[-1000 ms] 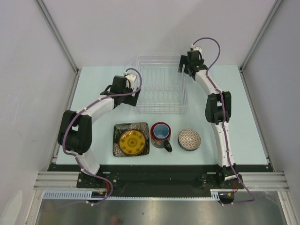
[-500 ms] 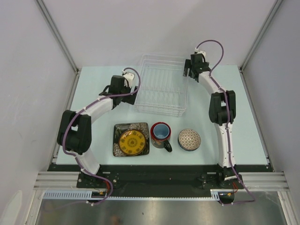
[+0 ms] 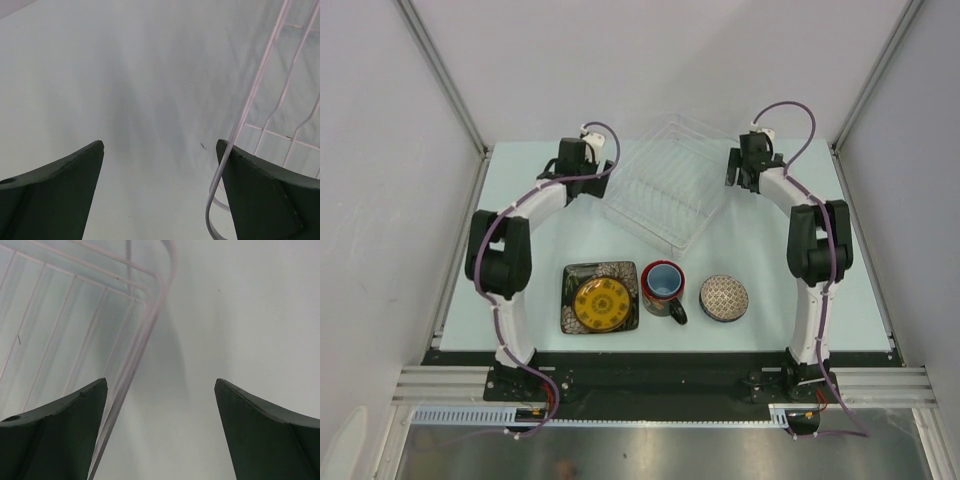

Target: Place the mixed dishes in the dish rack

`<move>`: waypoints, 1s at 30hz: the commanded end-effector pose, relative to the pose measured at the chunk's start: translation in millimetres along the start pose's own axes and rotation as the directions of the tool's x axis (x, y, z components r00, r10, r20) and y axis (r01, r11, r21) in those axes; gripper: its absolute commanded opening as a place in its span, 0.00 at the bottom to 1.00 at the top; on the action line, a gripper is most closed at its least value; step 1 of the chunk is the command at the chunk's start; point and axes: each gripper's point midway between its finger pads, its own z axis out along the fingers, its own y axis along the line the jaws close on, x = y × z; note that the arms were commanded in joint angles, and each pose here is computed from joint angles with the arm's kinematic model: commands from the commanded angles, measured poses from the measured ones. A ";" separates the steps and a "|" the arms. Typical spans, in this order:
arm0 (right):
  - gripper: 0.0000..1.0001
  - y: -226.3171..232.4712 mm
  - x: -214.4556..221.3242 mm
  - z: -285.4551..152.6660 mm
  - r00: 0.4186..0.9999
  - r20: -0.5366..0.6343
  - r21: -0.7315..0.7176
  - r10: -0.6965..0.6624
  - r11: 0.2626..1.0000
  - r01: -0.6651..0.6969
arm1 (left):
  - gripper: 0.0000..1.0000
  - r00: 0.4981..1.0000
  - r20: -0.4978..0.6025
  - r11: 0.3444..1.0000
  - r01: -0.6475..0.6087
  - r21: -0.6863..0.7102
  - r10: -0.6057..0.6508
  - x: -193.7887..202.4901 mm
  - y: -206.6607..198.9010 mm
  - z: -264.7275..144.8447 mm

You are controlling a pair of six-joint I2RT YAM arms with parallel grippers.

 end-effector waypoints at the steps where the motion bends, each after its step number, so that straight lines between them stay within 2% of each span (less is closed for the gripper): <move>1: 0.93 -45.3 -21.5 -30.1 0.995 0.075 0.099 0.058 0.993 -0.066 | 0.99 0.995 -0.098 0.990 -0.021 -0.141 0.008 8.7 45.5 22.3; 3: 0.92 -47.2 -6.5 -35.4 0.996 0.044 0.099 0.074 0.992 -0.078 | 1.00 0.996 -0.090 0.989 -0.010 -0.148 -0.004 -5.7 48.7 28.7; 5: 0.90 -46.1 -0.3 -44.5 0.996 0.024 0.092 0.083 0.992 -0.085 | 1.00 0.993 -0.121 0.990 -0.003 -0.143 -0.015 1.3 45.8 44.6; 6: 0.90 -43.4 5.2 -48.2 0.997 0.012 0.085 0.079 0.993 -0.080 | 1.00 0.993 -0.112 0.989 0.006 -0.148 -0.023 -10.1 49.3 45.2; 11: 0.89 -26.7 36.6 -71.8 0.999 -0.043 0.069 0.032 0.997 -0.029 | 1.00 0.990 -0.132 0.988 0.032 -0.151 -0.052 -11.0 49.9 64.7; 17: 0.91 36.1 78.4 -105.7 0.992 -0.080 -0.039 -0.102 0.994 0.099 | 1.00 0.994 -0.081 0.985 0.064 -0.162 -0.078 -42.6 58.4 70.7; 21: 0.95 60.3 79.6 -123.9 0.990 -0.055 -0.092 -0.130 0.988 0.125 | 1.00 0.995 -0.027 0.984 0.089 -0.154 -0.094 -67.1 62.6 67.7; 30: 1.00 57.4 74.0 -154.9 0.989 -0.055 -0.114 -0.136 0.985 0.129 | 1.00 0.996 0.029 0.990 0.087 -0.115 -0.085 -103.1 49.4 57.8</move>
